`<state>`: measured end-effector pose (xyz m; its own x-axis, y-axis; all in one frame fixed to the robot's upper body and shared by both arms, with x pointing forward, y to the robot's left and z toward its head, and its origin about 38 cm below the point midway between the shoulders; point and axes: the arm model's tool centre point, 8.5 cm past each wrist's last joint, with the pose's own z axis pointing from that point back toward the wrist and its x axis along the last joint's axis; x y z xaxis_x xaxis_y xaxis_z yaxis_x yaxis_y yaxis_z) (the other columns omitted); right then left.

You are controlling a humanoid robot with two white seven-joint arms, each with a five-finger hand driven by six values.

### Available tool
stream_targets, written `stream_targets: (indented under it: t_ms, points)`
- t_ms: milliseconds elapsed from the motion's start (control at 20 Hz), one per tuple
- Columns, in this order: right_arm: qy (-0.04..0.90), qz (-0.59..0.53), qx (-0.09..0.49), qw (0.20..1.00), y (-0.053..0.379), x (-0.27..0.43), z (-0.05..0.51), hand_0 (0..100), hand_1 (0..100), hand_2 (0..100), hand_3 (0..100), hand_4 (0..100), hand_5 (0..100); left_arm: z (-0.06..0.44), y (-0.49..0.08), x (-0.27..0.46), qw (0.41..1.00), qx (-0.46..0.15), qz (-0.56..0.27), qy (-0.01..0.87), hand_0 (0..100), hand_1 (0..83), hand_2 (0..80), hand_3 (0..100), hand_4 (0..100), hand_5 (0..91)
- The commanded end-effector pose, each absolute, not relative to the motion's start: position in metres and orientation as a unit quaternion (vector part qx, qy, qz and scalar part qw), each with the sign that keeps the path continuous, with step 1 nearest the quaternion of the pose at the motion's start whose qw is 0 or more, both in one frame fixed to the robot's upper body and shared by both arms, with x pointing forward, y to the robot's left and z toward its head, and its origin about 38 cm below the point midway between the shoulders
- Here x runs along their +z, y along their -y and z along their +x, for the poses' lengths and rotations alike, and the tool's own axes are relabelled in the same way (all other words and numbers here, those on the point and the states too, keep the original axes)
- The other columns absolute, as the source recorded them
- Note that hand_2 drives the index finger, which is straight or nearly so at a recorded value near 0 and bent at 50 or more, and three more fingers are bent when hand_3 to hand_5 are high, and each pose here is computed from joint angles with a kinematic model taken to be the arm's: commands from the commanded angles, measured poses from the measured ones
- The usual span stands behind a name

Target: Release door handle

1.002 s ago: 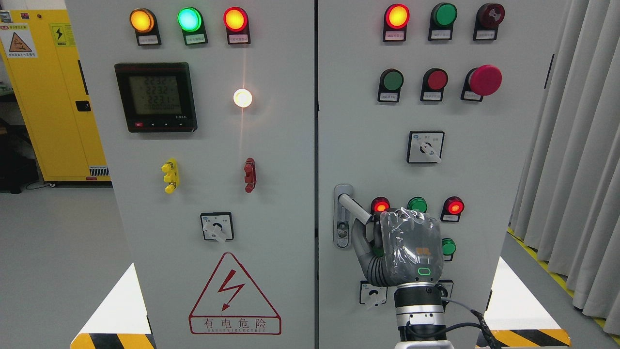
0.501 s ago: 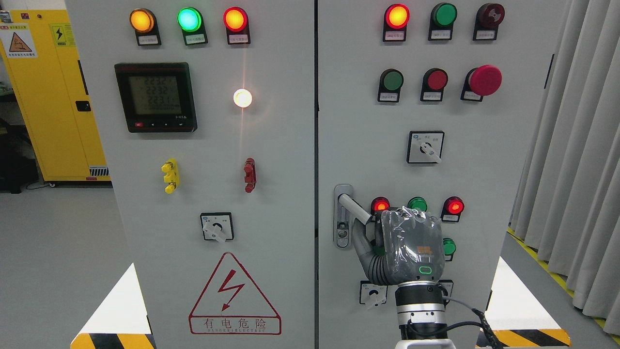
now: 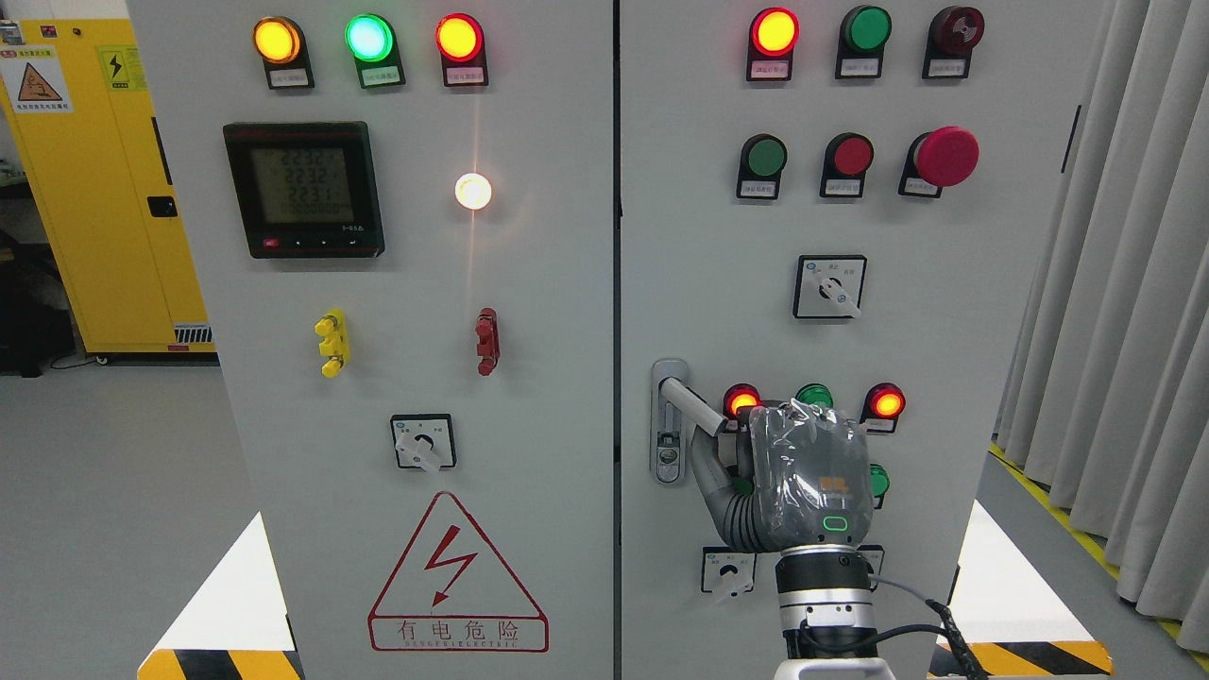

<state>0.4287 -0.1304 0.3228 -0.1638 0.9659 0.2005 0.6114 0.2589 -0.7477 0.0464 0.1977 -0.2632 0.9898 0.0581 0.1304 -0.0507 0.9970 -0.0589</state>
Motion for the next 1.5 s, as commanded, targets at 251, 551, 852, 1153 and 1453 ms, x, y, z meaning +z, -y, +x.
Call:
stream_targets:
  t_ms: [251,551,852,1153,1453]
  points:
    - [0.718,-0.551,0.256,0.339,0.1329,0.3258,0.4274,63,37,100,100,100,100,0.0463,-0.1977,-0.2632,0.997,0.027,-0.028,0.066,12,55.6,0.0,0,0,0.0]
    - [0.718,-0.551,0.256,0.339,0.1329,0.3258,0.4274,62,37,100,100,100,100,0.0463,-0.1977,-0.2632,0.997,0.027,-0.028,0.066,12,55.6,0.0,0,0,0.0]
    - [0.719,-0.551,0.256,0.338,0.1327,0.3270,0.4276,62,37,100,100,100,100,0.0463,-0.1977,-0.2632,0.997,0.027,-0.028,0.066,12,55.6,0.0,0,0,0.0]
    - [0.719,-0.552,0.255,0.338,0.1333,0.3274,0.4274,62,37,100,100,100,100,0.0463,-0.1977,-0.2632,0.997,0.027,-0.028,0.066,12,55.6,0.0,0,0,0.0]
    - [0.720,-0.553,0.253,0.335,0.1330,0.3307,0.4278,62,37,100,100,100,100,0.0463,-0.1977,-0.2632,0.997,0.027,-0.028,0.066,12,55.6,0.0,0,0,0.0]
